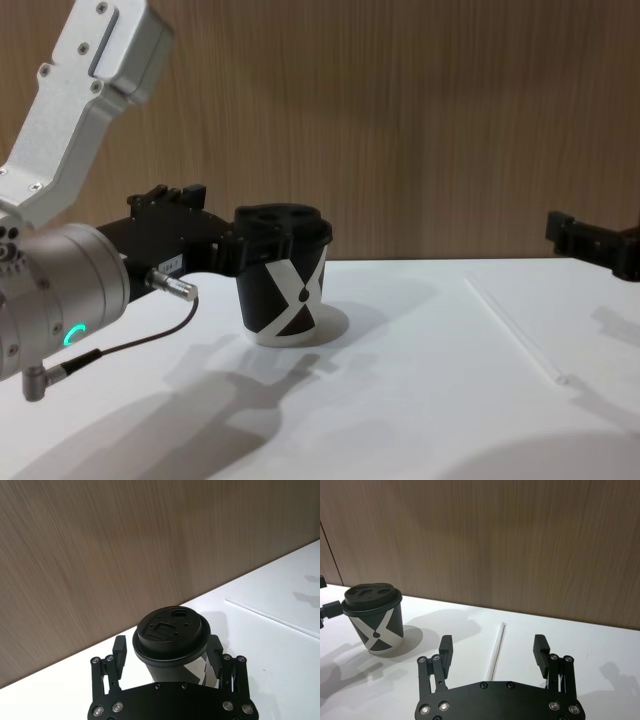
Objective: Pick up the straw with one hand, pass it to the other hand, and insert it into the cup.
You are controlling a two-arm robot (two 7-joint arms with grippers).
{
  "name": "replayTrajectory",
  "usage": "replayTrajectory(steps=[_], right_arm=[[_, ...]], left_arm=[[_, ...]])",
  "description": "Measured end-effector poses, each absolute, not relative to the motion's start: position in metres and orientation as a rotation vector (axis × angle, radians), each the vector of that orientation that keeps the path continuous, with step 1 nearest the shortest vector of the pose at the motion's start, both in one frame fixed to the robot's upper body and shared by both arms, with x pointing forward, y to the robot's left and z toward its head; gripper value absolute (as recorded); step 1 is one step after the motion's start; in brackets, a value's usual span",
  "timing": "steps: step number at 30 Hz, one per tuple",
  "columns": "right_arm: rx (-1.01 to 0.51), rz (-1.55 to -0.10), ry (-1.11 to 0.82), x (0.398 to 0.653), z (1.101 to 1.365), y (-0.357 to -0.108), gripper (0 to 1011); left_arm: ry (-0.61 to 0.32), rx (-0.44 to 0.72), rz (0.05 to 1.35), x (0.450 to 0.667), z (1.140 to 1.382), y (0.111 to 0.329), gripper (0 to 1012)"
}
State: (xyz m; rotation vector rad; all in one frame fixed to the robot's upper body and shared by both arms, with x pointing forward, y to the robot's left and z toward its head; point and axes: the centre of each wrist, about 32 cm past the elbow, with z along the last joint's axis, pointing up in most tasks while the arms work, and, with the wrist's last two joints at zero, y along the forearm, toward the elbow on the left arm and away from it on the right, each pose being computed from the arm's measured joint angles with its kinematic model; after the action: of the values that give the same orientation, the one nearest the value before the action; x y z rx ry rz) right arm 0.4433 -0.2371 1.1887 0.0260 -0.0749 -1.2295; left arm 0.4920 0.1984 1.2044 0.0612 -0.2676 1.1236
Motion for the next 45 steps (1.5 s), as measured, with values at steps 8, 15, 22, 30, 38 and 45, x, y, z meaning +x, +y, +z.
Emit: replayTrajectory(steps=[8, 15, 22, 30, 38, 45], right_arm=[[0.026, -1.229, -0.075, 0.443, 1.189, -0.237, 1001], [0.026, -1.229, -0.075, 0.443, 1.189, -0.237, 1001], [0.006, -1.227, -0.078, 0.444, 1.19, -0.239, 1001], [-0.049, -1.21, -0.064, 0.447, 1.193, -0.238, 1001], [-0.121, -1.189, -0.026, 0.455, 1.192, -0.23, 1001], [-0.163, -1.181, 0.005, 0.462, 1.19, -0.224, 1001]], left_arm=[[-0.268, 0.061, 1.124, 0.492, 1.204, 0.198, 1000], [-0.268, 0.061, 1.124, 0.492, 1.204, 0.198, 1001], [-0.268, 0.061, 1.124, 0.492, 1.204, 0.198, 1001], [-0.268, 0.061, 1.124, 0.492, 1.204, 0.198, 1000], [-0.268, 0.061, 1.124, 0.492, 1.204, 0.198, 1000], [-0.268, 0.061, 1.124, 0.492, 1.204, 0.198, 1000]])
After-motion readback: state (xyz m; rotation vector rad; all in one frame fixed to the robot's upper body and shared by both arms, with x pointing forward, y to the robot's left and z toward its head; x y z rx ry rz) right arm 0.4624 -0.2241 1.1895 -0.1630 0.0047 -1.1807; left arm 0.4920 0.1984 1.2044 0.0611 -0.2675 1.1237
